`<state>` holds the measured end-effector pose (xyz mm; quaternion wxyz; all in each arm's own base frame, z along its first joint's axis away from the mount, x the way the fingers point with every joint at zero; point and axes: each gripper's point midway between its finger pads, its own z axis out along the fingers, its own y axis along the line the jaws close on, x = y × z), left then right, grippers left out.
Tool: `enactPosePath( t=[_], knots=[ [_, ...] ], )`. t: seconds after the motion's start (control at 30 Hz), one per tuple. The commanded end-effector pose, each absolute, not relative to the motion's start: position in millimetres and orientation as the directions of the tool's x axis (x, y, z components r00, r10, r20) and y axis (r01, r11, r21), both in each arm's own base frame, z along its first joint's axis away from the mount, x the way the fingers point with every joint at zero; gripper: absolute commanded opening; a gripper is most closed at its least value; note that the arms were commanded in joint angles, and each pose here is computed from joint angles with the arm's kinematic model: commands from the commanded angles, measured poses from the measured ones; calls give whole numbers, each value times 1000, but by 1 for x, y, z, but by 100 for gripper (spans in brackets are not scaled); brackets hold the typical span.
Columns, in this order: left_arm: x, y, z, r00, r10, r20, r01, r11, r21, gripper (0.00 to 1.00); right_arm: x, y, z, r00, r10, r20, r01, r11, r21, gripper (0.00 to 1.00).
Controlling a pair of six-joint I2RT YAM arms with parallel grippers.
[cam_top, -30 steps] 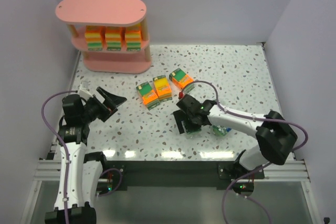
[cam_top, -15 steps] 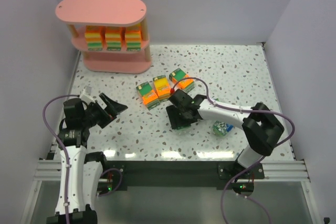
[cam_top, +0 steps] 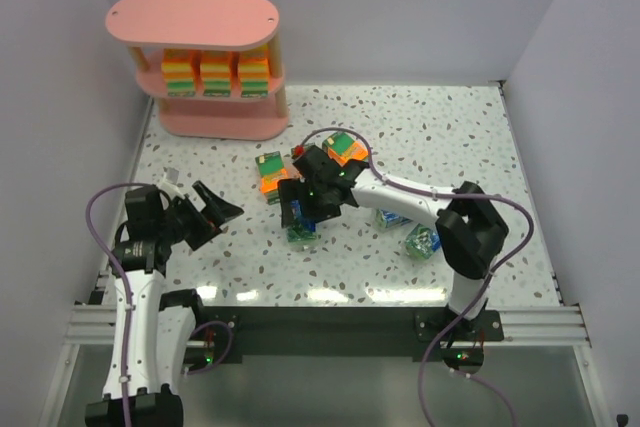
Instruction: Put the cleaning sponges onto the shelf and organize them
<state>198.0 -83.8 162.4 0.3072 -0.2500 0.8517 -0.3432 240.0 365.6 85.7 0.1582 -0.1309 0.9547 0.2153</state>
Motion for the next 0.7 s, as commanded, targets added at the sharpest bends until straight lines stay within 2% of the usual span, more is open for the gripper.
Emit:
enactPosePath(
  t=[0.0, 0.27, 0.43, 0.67],
  knots=[
    [193, -91, 169, -702, -619, -352, -174, 629, -758, 100, 225, 375, 127, -926, -129, -355, -315, 782, 538, 99],
    [179, -100, 164, -692, -658, -297, -198, 569, -798, 100, 212, 379, 129, -968, -69, -242, -222, 686, 693, 99],
    [172, -102, 168, -718, -629, -298, -190, 589, -785, 99, 208, 384, 142, -982, -22, -189, -170, 549, 818, 98],
    [180, -113, 176, -793, -528, -303, -114, 618, -778, 99, 201, 403, 185, -971, -103, -217, -239, 327, 915, 95]
  ],
)
